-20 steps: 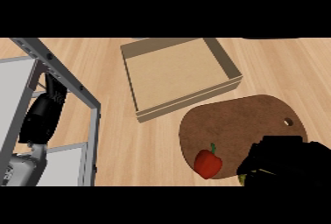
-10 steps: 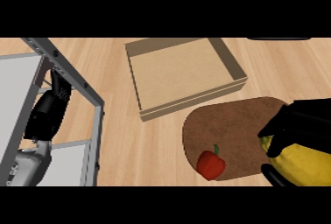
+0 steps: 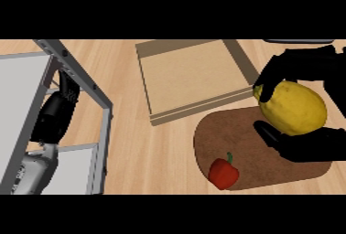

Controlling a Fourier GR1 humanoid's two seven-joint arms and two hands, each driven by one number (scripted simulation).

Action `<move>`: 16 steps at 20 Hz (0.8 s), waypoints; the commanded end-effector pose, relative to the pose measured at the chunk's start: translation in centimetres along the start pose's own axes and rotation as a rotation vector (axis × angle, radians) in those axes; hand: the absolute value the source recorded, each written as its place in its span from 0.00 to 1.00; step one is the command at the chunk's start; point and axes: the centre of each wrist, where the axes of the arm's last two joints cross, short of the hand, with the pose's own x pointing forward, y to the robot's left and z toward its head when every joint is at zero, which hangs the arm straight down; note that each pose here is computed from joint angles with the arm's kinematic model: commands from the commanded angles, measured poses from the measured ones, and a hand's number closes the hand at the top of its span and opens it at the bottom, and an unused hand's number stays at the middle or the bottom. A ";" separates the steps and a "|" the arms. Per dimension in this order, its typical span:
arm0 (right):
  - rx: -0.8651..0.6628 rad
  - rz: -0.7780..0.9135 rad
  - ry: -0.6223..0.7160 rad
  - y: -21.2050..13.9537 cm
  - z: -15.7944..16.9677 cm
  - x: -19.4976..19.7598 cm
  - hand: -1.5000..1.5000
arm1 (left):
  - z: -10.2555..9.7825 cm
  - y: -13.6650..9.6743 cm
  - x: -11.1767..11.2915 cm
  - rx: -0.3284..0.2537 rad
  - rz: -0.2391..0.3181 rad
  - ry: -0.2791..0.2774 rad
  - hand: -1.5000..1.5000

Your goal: Pick the lemon from the cutting board and place it in the cardboard box

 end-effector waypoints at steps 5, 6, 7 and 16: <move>-0.027 0.037 0.051 1.0 -4.9 -0.5 1.00 | 0.9 -5.9 -0.6 -0.236 0.057 0.032 0.50; -0.034 0.057 0.056 0.5 -6.4 -0.8 1.00 | 0.2 -6.0 -0.5 -0.237 0.047 0.047 0.50; -0.017 0.062 0.063 1.1 -6.9 0.0 1.00 | 0.1 -6.0 -0.3 -0.242 0.073 0.048 0.50; 0.028 0.150 0.089 6.6 -10.7 -3.0 1.00 | 0.9 -5.6 -0.6 -0.232 0.051 0.048 0.50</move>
